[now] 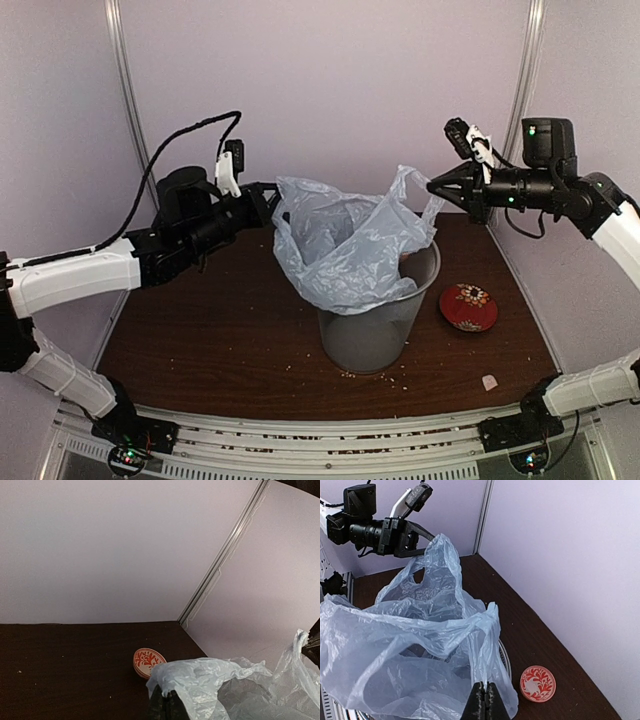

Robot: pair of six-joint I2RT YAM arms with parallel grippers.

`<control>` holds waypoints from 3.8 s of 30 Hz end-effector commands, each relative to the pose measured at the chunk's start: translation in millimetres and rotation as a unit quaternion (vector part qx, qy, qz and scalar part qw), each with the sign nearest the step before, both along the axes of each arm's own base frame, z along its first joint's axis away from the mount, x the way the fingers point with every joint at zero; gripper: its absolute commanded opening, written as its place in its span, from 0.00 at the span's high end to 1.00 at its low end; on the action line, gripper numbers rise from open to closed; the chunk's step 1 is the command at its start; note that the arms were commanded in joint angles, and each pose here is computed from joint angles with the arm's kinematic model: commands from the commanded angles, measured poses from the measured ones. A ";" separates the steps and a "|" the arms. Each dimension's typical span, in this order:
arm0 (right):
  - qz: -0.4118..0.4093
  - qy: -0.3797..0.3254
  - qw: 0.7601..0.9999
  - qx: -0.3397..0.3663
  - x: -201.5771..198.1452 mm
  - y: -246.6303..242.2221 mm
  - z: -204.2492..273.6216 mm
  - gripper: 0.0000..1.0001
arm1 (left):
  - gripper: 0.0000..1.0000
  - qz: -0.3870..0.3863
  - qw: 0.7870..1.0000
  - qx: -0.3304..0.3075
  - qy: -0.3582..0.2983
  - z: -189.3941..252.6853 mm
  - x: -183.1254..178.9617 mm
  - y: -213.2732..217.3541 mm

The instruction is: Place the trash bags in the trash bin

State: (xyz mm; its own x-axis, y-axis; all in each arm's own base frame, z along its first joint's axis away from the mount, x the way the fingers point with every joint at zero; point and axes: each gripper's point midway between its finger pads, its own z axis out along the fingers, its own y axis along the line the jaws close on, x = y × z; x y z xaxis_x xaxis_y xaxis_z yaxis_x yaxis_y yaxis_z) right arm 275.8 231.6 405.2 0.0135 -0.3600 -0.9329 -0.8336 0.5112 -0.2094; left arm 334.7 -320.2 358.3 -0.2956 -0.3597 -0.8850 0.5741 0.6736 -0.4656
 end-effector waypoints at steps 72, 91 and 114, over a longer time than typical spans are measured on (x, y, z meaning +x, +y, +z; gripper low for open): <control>-0.085 -0.033 0.983 -0.160 -33.0 -122.7 -227.0 0.95 | 1.00 0.025 0.981 0.185 0.058 -149.2 46.0 -22.3; 0.078 0.043 0.982 -0.169 -107.7 -98.8 -75.6 0.41 | 1.00 -0.031 0.978 0.207 -0.013 -44.1 15.4 -16.2; -0.151 0.149 0.977 -0.017 52.4 -105.7 -73.7 0.43 | 1.00 -0.090 0.975 0.198 -0.045 -10.2 -13.4 -18.1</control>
